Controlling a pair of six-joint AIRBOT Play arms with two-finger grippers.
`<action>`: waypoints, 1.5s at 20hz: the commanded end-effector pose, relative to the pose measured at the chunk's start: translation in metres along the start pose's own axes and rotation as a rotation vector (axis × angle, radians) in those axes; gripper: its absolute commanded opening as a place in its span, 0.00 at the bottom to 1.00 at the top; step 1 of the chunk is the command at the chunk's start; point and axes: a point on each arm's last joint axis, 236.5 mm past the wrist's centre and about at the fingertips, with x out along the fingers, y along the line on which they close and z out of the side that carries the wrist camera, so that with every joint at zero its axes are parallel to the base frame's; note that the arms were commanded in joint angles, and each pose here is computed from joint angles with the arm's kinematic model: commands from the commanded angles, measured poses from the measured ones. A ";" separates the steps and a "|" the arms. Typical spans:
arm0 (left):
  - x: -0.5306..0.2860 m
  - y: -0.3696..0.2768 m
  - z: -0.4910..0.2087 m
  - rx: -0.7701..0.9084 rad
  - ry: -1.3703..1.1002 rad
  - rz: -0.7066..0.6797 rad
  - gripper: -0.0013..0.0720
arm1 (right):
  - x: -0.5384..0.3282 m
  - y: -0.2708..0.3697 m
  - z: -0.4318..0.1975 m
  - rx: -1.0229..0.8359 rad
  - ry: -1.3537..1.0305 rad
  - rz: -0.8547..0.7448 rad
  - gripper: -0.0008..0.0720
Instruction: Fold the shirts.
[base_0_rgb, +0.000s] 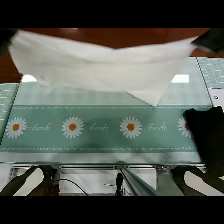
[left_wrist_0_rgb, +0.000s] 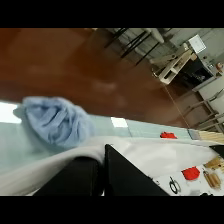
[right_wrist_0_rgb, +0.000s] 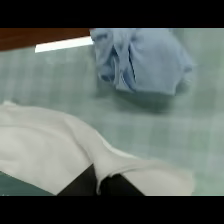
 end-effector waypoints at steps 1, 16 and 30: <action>-0.037 -0.096 0.039 0.302 -0.034 0.036 0.08 | -0.099 0.061 0.025 -0.152 -0.174 -0.038 0.04; -0.284 -0.176 0.019 0.694 -0.348 0.788 0.08 | -0.287 0.101 -0.087 -0.261 -0.404 -0.357 0.04; -0.019 0.137 -0.062 0.310 0.402 0.886 0.08 | -0.016 -0.062 -0.092 0.030 0.098 -0.271 0.04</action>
